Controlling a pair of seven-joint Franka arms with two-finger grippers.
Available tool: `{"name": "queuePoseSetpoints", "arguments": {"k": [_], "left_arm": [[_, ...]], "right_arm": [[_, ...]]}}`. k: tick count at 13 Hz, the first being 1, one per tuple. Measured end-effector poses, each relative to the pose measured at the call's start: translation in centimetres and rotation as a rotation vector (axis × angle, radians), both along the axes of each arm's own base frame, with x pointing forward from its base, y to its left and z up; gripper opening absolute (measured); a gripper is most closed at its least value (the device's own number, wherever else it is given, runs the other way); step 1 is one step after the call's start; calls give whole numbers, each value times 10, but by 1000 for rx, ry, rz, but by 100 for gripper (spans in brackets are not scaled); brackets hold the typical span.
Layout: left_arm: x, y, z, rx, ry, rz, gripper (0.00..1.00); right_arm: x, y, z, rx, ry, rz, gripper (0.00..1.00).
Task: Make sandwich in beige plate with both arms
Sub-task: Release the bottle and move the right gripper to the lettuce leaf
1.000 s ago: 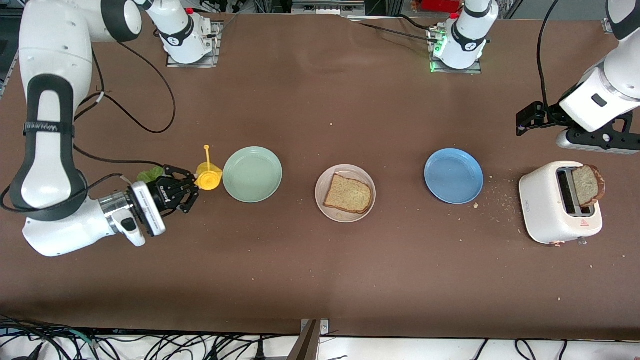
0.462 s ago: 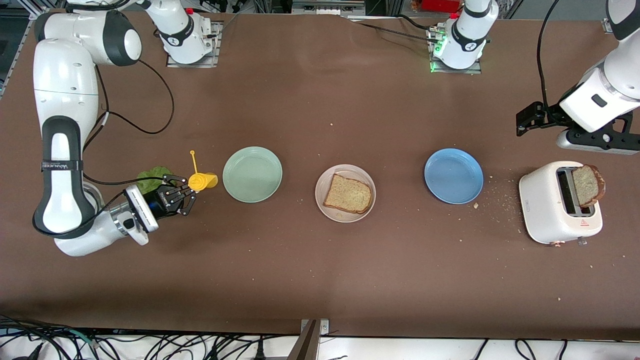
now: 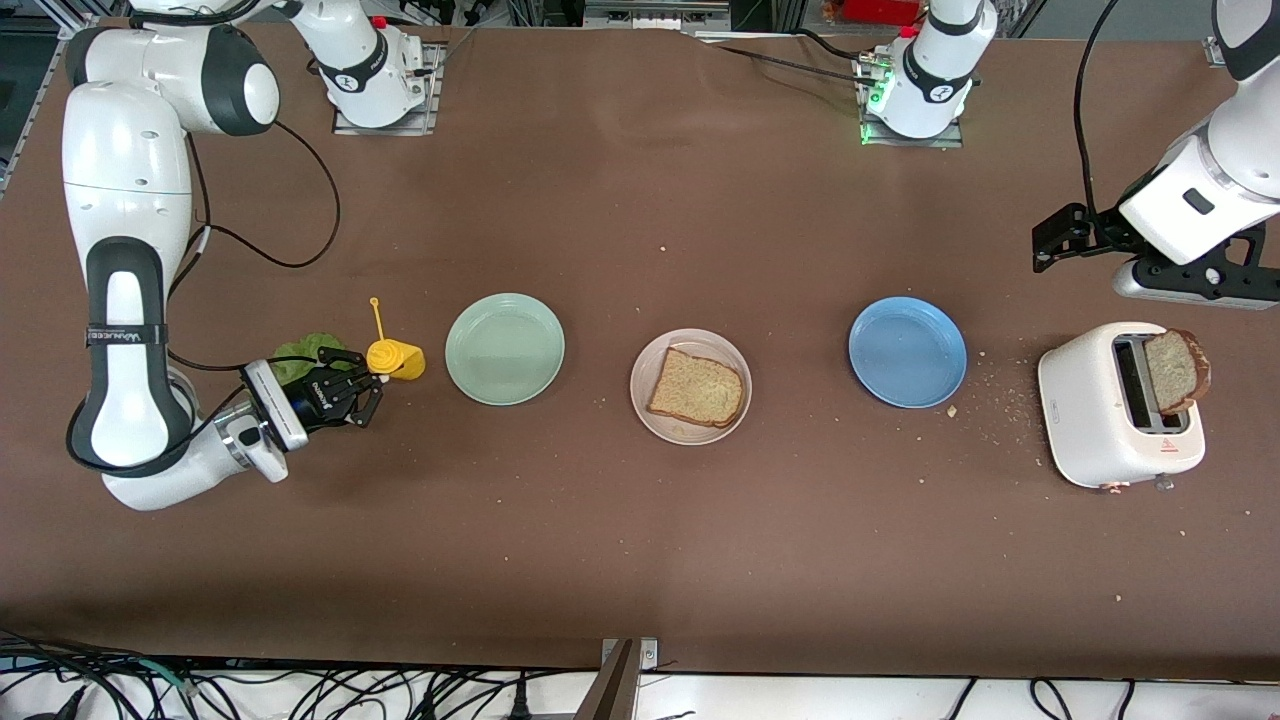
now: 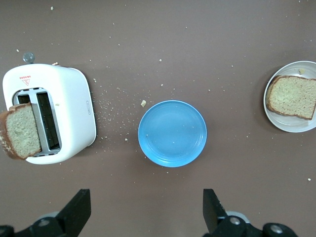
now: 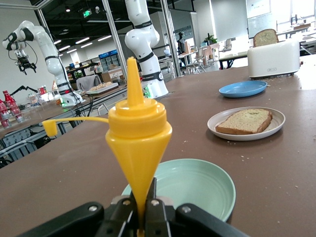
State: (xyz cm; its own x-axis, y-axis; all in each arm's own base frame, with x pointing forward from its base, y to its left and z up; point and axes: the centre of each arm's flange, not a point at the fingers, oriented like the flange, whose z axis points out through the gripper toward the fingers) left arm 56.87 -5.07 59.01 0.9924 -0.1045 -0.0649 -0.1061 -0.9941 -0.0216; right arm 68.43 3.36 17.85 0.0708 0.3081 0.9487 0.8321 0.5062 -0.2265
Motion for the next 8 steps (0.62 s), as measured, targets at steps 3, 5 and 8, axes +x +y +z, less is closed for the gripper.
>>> {"name": "queuePoseSetpoints", "arguments": {"k": [3,5,8], "left_arm": [[0,0,0,0,0,0,100],[0,0,0,0,0,0,100],[0,0,0,0,0,0,100]], "right_arm": [[-4,-2,-24,21,-17,-2,4],[-4,-3,-34,21,-29,-7,4],[-4,-7,-46,-9,-54,-11,4]]}}
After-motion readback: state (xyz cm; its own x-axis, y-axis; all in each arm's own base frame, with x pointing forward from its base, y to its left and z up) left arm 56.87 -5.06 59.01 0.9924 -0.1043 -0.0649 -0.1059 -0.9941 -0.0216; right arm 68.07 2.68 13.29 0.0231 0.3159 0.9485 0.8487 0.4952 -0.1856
